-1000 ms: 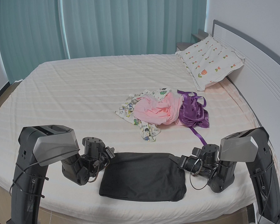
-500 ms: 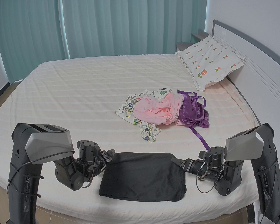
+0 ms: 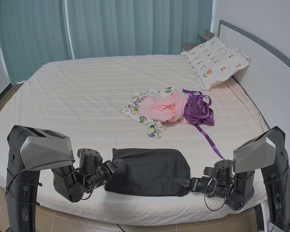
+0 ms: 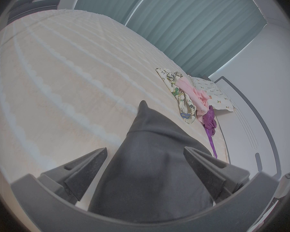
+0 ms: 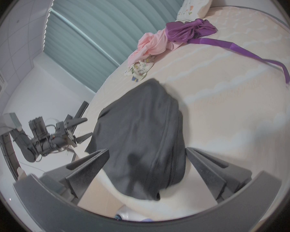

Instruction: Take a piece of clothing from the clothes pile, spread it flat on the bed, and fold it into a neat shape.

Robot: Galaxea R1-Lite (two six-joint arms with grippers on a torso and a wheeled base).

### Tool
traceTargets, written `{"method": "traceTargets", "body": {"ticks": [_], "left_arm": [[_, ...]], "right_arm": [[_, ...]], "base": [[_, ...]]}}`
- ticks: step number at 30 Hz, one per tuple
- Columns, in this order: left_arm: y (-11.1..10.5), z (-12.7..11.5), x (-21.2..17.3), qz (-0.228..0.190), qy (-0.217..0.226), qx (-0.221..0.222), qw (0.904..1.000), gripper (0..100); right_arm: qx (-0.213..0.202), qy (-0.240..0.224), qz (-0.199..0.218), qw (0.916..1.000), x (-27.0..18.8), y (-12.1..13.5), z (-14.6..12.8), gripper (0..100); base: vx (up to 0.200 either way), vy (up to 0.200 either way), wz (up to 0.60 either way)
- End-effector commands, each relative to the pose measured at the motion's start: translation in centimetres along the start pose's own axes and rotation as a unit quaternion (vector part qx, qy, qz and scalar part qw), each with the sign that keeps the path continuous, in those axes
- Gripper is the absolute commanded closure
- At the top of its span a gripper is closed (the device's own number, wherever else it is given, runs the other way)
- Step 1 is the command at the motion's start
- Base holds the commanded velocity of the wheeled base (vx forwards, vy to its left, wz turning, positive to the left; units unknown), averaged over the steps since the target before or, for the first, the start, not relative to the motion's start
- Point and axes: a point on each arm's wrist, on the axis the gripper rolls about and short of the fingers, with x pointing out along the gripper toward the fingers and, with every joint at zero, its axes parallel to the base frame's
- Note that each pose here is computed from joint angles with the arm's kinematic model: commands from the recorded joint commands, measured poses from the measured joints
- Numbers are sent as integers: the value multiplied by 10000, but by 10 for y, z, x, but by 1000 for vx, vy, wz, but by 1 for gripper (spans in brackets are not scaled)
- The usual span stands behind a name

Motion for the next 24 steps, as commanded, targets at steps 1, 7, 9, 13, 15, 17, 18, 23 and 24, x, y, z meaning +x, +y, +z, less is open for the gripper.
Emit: {"method": "traceTargets", "body": {"ticks": [1, 7, 9, 13, 15, 17, 18, 23, 24], "left_arm": [[-1, 2, 0, -24, -37, -14, 10000, 0], [0, 1, 2, -13, -26, -13, 10000, 0], [0, 2, 2, -20, -41, -18, 10000, 0], [1, 3, 2, -11, -50, -26, 10000, 0], [1, 3, 3, -11, -50, -26, 10000, 0], [2, 2, 3, 6, -46, -25, 10000, 0], [2, 2, 3, 6, -46, -25, 10000, 0], [2, 2, 3, 6, -46, -25, 10000, 0], [2, 2, 3, 6, -46, -25, 10000, 0]], "right_arm": [[-97, 102, 0, 9999, 3, -1, -8, 0], [-154, 34, 41, 9999, 12, -1, -8, 100], [-154, 17, 15, 9999, 11, -1, -7, 100], [-230, 103, -85, 9996, 2, -1, -10, 100], [-290, 118, -101, 9995, -1, -1, -10, 100], [-378, 139, -158, 9991, -4, -4, -10, 100], [-380, 124, -165, 9991, -4, -4, -9, 100], [-385, 139, -155, 9990, -4, -5, -9, 100], [-387, 149, -154, 9990, -4, -5, -10, 100]], "base": [[0, 0, 0], [0, 0, 0], [0, 0, 0], [0, 0, 0], [0, 0, 0], [0, 0, 0], [0, 0, 0], [0, 0, 0], [0, 0, 0]]}}
